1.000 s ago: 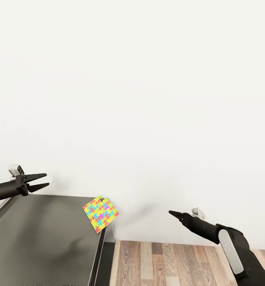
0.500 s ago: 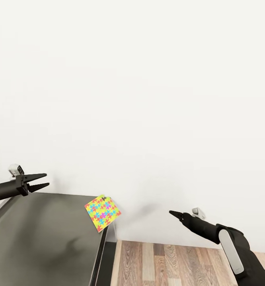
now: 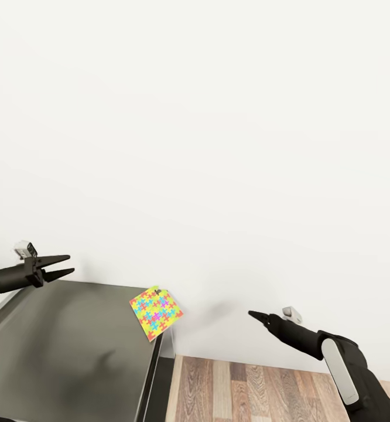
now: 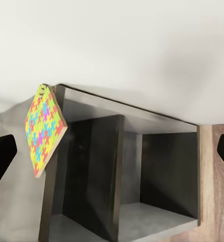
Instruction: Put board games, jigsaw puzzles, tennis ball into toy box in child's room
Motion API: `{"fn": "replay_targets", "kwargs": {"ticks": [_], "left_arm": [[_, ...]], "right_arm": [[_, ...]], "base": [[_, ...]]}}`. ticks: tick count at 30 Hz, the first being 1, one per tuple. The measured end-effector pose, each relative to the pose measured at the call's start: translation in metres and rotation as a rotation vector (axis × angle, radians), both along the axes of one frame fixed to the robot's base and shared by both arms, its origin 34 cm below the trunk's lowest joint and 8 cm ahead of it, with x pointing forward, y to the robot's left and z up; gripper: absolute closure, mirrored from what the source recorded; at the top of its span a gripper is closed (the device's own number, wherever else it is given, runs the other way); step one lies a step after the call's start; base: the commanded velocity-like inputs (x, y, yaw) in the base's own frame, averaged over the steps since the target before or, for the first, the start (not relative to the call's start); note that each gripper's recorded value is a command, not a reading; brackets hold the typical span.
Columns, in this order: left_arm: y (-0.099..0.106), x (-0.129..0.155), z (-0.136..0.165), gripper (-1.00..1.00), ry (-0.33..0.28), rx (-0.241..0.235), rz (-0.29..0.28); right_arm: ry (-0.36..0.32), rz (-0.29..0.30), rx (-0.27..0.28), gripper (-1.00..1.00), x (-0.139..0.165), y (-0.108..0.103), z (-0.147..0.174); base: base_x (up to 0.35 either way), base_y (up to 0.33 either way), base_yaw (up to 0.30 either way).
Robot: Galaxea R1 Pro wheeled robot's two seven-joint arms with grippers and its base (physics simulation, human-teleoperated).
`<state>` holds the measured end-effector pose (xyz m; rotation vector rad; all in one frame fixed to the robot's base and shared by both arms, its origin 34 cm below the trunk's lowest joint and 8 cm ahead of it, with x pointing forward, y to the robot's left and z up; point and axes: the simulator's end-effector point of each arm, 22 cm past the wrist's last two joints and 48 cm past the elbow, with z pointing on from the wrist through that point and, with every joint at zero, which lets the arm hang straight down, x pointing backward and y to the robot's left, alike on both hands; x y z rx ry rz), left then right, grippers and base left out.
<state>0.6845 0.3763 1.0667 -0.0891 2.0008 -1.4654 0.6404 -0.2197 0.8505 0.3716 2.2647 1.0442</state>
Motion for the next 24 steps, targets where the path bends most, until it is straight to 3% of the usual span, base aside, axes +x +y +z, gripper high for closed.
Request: {"fn": "replay_targets", "kwargs": {"ticks": [5, 10, 13, 20, 24], "left_arm": [[-0.02, 0.0, 0.01, -1.0, -0.04, 0.02, -0.052], [-0.035, 0.013, -0.009, -1.0, -0.037, 0.197, -0.046], [-0.061, 0.02, -0.03, -1.0, 0.008, 0.26, -0.057], [-0.11, 0.04, -0.062, -1.0, 0.059, 0.325, -0.053], [-0.119, 0.048, -0.069, -1.0, 0.062, 0.342, -0.049]], "right_arm": [[0.0, 0.005, -0.002, -1.0, 0.001, 0.003, -0.007], [-0.001, 0.0, -0.001, -1.0, 0.002, 0.002, -0.013], [-0.007, -0.004, -0.003, -1.0, 0.004, 0.002, -0.016], [-0.046, -0.02, -0.013, -1.0, 0.012, 0.01, -0.024], [-0.045, -0.018, -0.001, -1.0, 0.012, 0.019, -0.029]], "base": [[0.0, 0.0, 0.001], [0.0, 0.0, 0.0], [0.0, 0.0, 0.0], [0.0, 0.0, 0.0], [0.0, 0.0, 0.0]]}}
